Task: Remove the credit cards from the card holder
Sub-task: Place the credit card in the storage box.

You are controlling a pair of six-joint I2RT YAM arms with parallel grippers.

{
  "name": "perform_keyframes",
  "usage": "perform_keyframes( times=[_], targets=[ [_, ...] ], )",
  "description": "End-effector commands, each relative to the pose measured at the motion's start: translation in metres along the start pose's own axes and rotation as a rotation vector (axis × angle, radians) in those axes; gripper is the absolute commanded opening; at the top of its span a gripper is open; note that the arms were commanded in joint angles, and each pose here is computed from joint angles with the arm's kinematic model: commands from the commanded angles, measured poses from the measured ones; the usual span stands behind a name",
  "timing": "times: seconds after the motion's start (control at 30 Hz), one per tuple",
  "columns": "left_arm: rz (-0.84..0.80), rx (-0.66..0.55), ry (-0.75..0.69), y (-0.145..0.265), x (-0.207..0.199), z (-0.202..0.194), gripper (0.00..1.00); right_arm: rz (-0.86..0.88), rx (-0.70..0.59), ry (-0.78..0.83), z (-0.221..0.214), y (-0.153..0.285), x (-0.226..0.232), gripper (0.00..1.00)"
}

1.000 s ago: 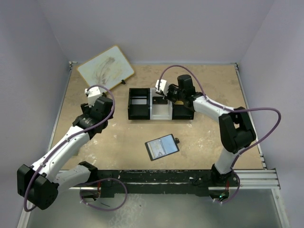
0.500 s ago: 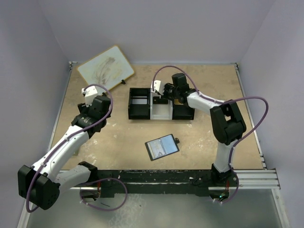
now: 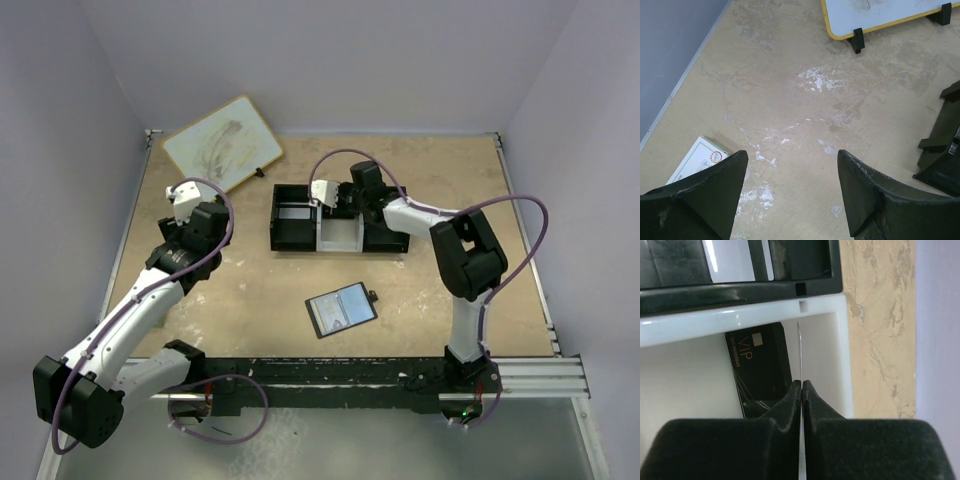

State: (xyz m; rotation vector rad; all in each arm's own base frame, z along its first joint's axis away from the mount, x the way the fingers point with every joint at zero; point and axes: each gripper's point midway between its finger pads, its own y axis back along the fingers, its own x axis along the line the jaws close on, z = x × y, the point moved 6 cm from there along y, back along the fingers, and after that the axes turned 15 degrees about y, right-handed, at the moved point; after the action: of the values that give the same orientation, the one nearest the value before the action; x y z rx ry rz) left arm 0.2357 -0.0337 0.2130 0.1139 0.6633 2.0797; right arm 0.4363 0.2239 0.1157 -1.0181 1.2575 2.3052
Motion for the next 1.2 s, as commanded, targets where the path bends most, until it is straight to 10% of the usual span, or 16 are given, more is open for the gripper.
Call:
perform_keyframes(
  times=[0.0, 1.17],
  targets=[
    [0.002, -0.036, 0.024, 0.002, 0.001, 0.009, 0.70, -0.083, 0.029, 0.072, 0.004, -0.006, -0.010, 0.01],
    [-0.019, -0.024, 0.023, 0.004, 0.000, 0.008, 0.70, 0.036, -0.072, -0.103, 0.023, 0.004, 0.010, 0.44]
  ],
)
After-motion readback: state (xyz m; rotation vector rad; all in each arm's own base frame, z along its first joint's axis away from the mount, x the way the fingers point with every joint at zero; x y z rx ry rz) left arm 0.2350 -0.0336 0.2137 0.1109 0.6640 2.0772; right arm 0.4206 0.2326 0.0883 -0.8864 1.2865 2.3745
